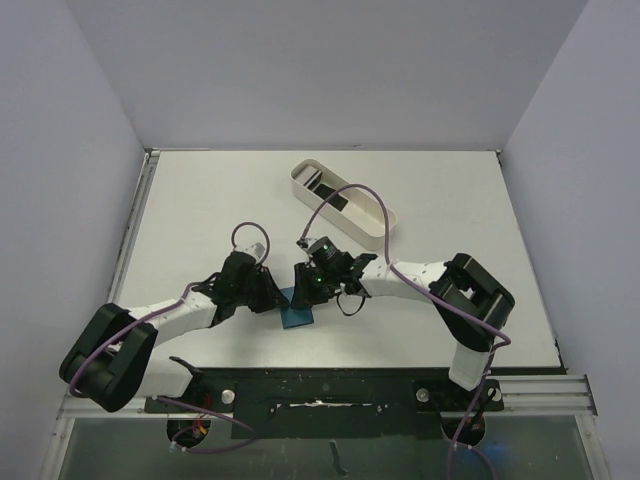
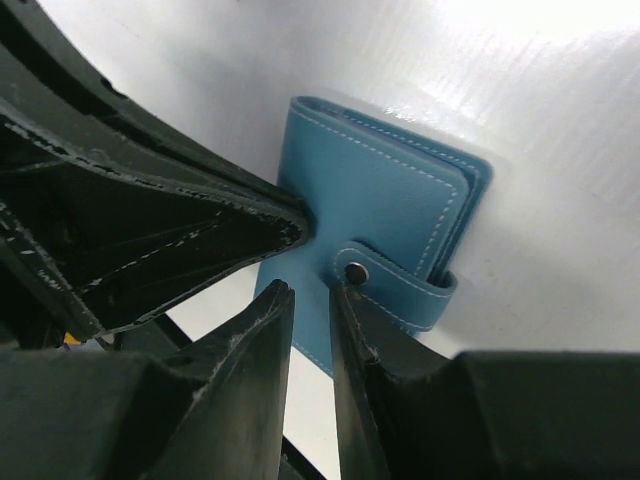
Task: Put the credit cards into the card holder
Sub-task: Close the card holder at the center of the board.
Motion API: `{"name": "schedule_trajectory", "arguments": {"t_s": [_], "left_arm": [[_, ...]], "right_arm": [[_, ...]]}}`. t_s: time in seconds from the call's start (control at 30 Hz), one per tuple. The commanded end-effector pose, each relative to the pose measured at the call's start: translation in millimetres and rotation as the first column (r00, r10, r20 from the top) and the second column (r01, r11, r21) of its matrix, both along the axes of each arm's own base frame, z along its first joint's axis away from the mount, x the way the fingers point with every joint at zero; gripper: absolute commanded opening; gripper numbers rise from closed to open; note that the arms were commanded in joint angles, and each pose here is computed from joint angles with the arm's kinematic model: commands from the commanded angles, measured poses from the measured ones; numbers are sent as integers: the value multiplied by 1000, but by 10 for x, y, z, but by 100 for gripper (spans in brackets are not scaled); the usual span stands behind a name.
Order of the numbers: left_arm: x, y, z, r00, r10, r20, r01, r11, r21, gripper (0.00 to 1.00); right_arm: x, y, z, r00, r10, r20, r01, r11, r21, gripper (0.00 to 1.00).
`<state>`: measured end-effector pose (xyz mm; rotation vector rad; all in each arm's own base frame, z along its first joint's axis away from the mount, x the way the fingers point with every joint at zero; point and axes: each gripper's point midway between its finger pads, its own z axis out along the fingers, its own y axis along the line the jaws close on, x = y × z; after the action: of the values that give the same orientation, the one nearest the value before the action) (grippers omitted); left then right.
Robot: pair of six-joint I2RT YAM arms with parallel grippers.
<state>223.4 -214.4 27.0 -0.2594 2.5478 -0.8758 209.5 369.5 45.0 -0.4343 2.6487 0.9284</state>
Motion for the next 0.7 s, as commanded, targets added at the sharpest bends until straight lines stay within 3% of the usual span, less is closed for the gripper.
{"name": "schedule_trajectory", "arguments": {"t_s": [0.0, 0.3, 0.67], "left_arm": [[43, 51, -101, 1000, 22, 14, -22, 999, 44, 9], [38, 51, -127, 1000, 12, 7, -13, 998, 58, 9], [53, 57, -139, 1000, 15, 7, -16, 997, 71, 9]], "right_arm": [[42, 180, 309, 997, 35, 62, -39, 997, 69, 23], [250, -55, 313, 989, -67, 130, 72, 997, -29, 26], [419, -101, 416, 983, -99, 155, 100, 995, 4, 27]]}}
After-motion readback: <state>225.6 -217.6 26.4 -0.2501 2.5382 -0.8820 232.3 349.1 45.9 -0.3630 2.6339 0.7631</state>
